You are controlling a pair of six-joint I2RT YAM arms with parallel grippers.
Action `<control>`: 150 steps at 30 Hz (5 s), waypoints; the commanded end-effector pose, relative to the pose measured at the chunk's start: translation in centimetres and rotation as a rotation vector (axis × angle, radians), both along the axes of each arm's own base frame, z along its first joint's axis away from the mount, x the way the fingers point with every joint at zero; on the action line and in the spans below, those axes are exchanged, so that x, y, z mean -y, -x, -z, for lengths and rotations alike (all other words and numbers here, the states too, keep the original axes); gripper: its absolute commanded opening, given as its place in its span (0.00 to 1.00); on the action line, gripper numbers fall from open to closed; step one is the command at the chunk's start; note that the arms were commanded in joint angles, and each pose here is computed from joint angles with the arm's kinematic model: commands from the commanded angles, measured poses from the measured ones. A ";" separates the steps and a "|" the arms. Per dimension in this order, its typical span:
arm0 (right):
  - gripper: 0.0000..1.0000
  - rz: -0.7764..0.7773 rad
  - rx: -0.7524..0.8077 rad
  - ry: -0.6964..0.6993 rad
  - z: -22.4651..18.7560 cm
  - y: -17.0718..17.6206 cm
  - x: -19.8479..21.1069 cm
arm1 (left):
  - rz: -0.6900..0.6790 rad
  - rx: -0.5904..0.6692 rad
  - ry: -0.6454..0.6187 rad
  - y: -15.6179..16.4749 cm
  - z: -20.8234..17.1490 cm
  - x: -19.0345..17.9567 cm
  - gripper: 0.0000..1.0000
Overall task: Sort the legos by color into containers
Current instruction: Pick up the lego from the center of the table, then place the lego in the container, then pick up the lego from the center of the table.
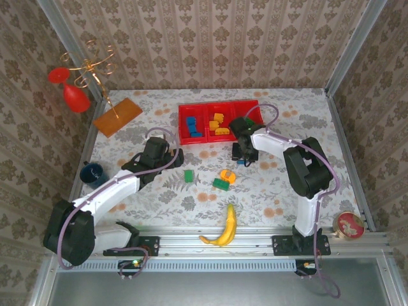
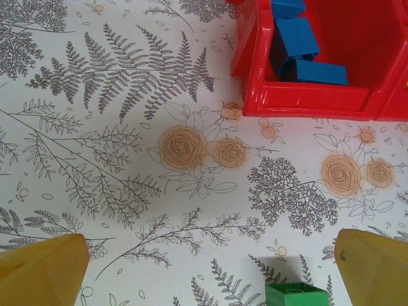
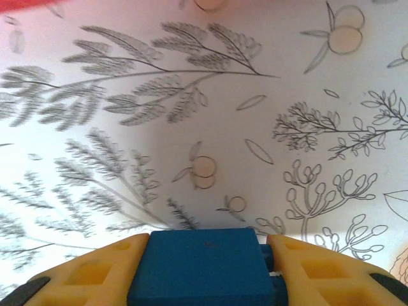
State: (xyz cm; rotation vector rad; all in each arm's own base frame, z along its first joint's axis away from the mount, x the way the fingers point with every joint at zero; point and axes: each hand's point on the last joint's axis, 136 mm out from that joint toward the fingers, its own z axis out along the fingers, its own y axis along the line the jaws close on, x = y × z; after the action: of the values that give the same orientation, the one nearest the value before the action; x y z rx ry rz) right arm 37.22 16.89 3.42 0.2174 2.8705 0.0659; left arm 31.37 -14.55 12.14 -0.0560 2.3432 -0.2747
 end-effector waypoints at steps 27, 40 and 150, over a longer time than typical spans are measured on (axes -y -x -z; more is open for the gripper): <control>0.26 -0.248 0.417 -0.148 -12.0 -13.3 -15.3 | -0.020 0.012 0.043 0.1 0.0 -0.3 1.00; 0.29 -0.288 0.478 -0.082 -11.4 -16.8 -16.9 | 0.015 -0.009 0.075 0.3 0.5 0.6 1.00; 1.00 0.265 0.337 0.175 -8.1 5.0 8.3 | 0.202 -0.408 -0.190 6.2 10.3 7.7 0.55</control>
State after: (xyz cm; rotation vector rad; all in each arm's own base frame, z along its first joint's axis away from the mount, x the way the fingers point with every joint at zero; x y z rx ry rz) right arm 32.50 9.41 11.95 0.4514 2.4771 -0.1459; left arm 25.60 -22.06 1.98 0.1917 2.7481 -0.1673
